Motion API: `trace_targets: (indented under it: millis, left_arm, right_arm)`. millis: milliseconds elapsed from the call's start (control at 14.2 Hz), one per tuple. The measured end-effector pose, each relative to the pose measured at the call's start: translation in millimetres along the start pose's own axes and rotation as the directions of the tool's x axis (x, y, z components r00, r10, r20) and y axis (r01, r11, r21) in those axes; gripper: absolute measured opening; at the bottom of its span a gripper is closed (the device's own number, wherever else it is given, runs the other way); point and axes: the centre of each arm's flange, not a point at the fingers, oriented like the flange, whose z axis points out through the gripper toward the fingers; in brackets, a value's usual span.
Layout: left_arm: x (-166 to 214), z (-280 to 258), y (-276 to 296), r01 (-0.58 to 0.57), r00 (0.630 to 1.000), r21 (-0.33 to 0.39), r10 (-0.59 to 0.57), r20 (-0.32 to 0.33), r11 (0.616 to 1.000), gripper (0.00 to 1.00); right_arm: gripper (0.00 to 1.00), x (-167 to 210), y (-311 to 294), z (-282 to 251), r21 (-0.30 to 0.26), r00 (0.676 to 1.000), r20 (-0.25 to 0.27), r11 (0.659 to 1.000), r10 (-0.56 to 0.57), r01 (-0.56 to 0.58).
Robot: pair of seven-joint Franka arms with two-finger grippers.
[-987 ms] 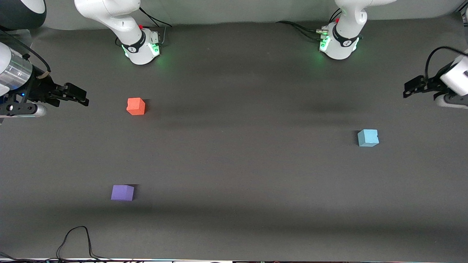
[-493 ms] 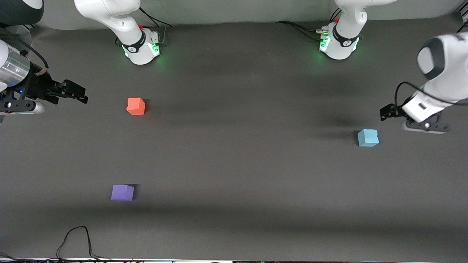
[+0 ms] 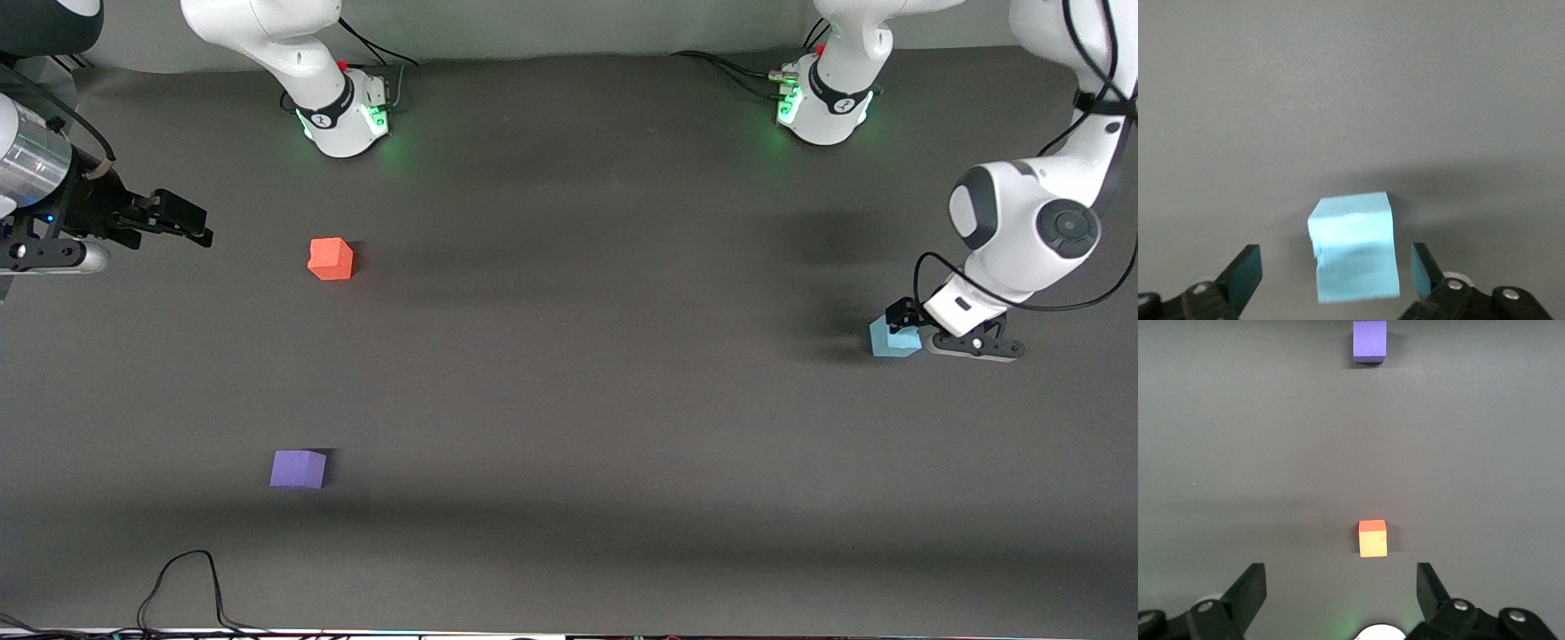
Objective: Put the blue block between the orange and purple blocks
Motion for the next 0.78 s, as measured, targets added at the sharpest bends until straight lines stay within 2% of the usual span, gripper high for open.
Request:
trace_targets:
  millis: [352,423,493,564,705,775]
  left_arm:
    - [-4.4,52.5,4.2,-0.006,1.0,0.002,0.006,-0.014,1.0,1.0]
    - [-6.0,57.1,4.7,-0.006,1.0,0.0,0.006,-0.008,1.0,0.93]
    - [-7.0,59.0,4.9,-0.006,1.0,-0.001,0.006,-0.004,1.0,0.93]
    - [-8.2,59.8,4.6,-0.005,1.0,-0.001,0.005,-0.001,1.0,0.84]
    - [-8.9,59.8,3.8,-0.003,1.0,-0.001,0.003,0.0,1.0,0.6]
    - [-8.8,59.5,3.7,-0.003,1.0,-0.001,0.003,0.0,1.0,0.58]
  right_arm:
    - [1.0,-2.8,10.9,-3.9,0.004,1.0,0.0,1.0,0.019,-0.019]
    - [1.0,-2.9,10.6,-3.8,0.003,1.0,0.001,1.0,0.018,-0.018]
    - [1.0,-2.9,9.9,-3.8,0.003,1.0,0.001,1.0,0.017,-0.017]
    - [1.0,-3.1,8.5,-3.9,0.003,1.0,0.001,1.0,0.014,-0.014]
    - [1.0,-3.3,7.2,-5.8,0.003,1.0,-0.003,1.0,0.012,-0.012]
    - [1.0,-3.4,6.4,-7.4,0.003,1.0,-0.007,1.0,0.01,-0.01]
